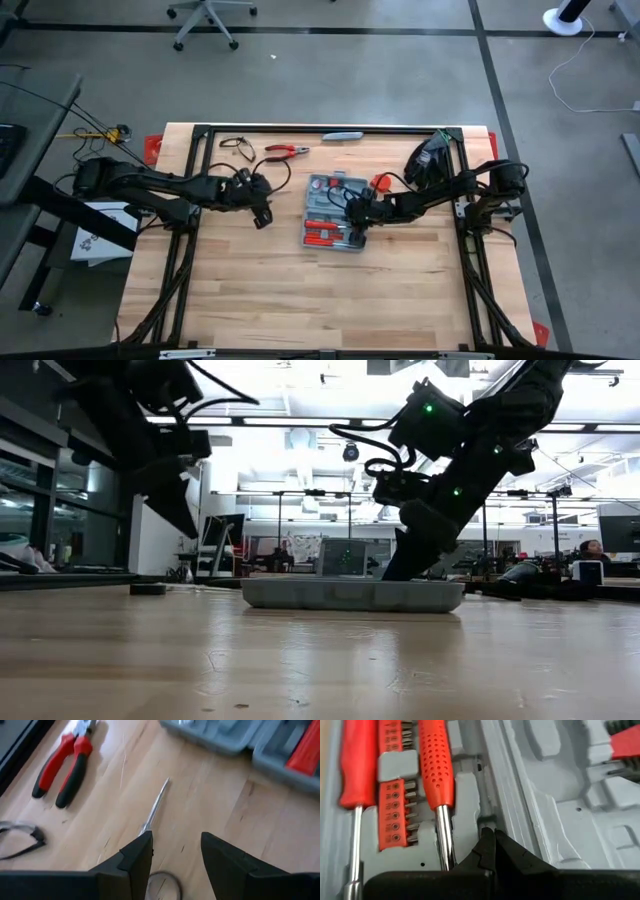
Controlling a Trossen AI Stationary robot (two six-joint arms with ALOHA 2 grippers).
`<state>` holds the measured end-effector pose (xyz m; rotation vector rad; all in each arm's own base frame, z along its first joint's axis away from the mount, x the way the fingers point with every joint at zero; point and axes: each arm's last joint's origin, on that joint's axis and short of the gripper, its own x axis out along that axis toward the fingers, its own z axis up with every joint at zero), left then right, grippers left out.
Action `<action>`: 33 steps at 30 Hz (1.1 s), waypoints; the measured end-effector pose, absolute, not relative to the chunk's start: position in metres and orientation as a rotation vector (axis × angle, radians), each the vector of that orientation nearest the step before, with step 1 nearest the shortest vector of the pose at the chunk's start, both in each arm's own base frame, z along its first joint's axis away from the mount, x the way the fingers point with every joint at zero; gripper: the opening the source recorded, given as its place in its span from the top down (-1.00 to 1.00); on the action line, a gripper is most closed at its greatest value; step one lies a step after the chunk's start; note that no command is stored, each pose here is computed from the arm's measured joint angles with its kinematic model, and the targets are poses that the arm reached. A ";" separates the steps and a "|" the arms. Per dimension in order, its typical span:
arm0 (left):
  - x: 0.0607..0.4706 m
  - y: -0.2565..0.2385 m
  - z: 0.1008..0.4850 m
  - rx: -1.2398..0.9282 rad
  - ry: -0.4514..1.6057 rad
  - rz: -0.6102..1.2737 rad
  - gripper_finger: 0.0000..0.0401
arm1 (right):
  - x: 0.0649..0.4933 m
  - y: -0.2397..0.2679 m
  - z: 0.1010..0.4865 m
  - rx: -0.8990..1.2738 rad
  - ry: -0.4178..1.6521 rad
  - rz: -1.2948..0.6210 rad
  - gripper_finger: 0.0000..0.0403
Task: Prefit tool cases
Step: Remove the orange hammer from the gray tool case
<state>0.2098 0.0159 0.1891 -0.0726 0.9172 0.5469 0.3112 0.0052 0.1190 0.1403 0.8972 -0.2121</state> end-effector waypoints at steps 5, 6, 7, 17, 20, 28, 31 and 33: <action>0.217 0.016 0.194 -0.096 0.824 0.540 0.20 | 0.310 0.006 0.125 0.165 0.885 -0.198 1.00; 0.219 0.016 0.196 -0.101 0.803 0.538 0.20 | 0.310 0.006 0.129 0.165 0.873 -0.196 1.00; 0.220 0.016 0.197 -0.106 0.785 0.537 0.20 | 0.310 0.006 0.133 0.167 0.857 -0.194 1.00; 0.231 0.016 0.207 -0.144 0.628 0.522 0.20 | 0.301 0.008 0.173 0.165 0.738 -0.170 1.00; 0.233 0.016 0.209 -0.152 0.597 0.519 0.20 | 0.296 0.011 0.188 0.151 0.689 -0.146 1.00; 0.238 0.016 0.217 -0.172 0.505 0.510 0.20 | 0.282 0.020 0.222 0.135 0.569 -0.095 1.00; 0.239 0.016 0.218 -0.141 0.495 0.499 0.20 | 0.277 0.023 0.232 0.137 0.538 -0.083 1.00; 0.239 0.017 0.219 -0.104 0.495 0.497 0.20 | 0.273 0.024 0.237 0.136 0.528 -0.078 1.00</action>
